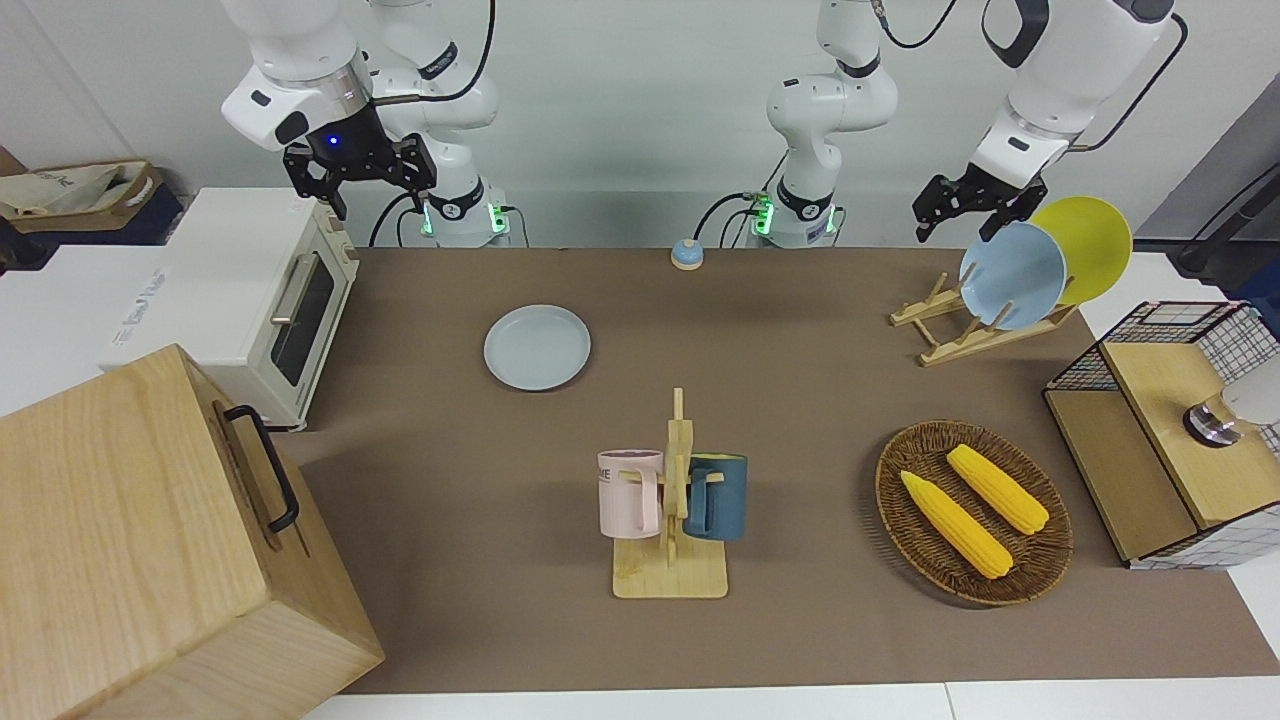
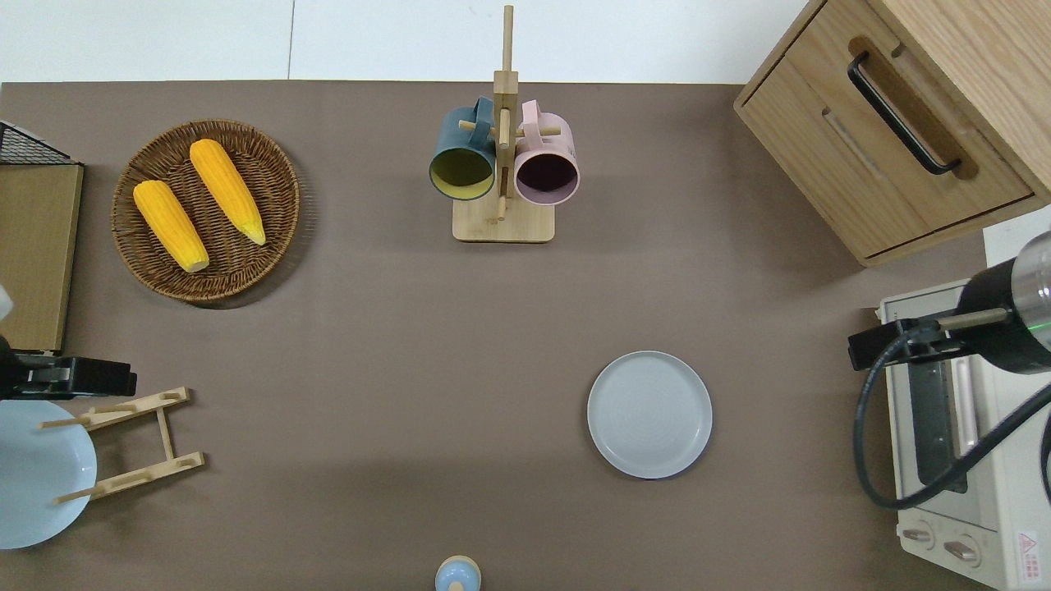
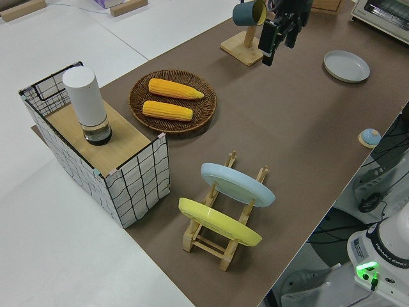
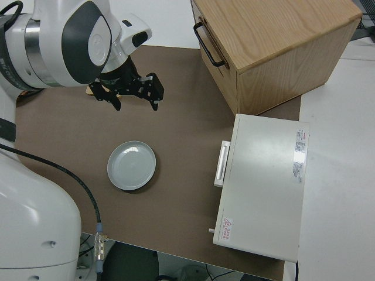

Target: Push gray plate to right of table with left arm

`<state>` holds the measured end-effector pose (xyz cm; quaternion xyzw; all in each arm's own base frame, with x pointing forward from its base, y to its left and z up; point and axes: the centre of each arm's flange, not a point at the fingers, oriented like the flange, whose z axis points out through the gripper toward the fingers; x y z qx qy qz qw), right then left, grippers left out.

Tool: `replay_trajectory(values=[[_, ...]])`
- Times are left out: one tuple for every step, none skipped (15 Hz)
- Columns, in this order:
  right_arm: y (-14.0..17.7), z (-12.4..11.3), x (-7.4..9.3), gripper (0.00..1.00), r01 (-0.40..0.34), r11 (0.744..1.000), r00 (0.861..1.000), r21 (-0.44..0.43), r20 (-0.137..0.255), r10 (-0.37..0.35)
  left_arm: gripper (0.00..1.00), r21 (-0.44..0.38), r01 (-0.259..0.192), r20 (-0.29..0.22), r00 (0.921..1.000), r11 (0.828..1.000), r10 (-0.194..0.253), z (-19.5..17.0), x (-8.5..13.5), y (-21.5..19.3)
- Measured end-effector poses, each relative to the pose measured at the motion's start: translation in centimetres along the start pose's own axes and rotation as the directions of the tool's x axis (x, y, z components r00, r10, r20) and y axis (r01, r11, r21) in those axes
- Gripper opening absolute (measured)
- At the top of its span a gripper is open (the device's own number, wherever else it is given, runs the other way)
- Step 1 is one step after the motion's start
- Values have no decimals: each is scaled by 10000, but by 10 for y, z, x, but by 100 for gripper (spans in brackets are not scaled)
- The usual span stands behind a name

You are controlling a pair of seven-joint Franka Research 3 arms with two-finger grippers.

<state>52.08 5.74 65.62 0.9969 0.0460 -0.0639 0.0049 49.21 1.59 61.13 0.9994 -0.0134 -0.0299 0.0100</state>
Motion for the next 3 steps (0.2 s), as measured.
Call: replay_trajectory(values=[[0,0,0,99,0,10000,10000,0,0,0,100,0,-3,1,10000,10000,3,0,0,0],[0,0,0,99,0,10000,10000,0,0,0,100,0,-9,0,10000,10000,9,0,0,0],[0,0,0,99,0,10000,10000,0,0,0,100,1,-13,1,10000,10000,13,0,0,0]])
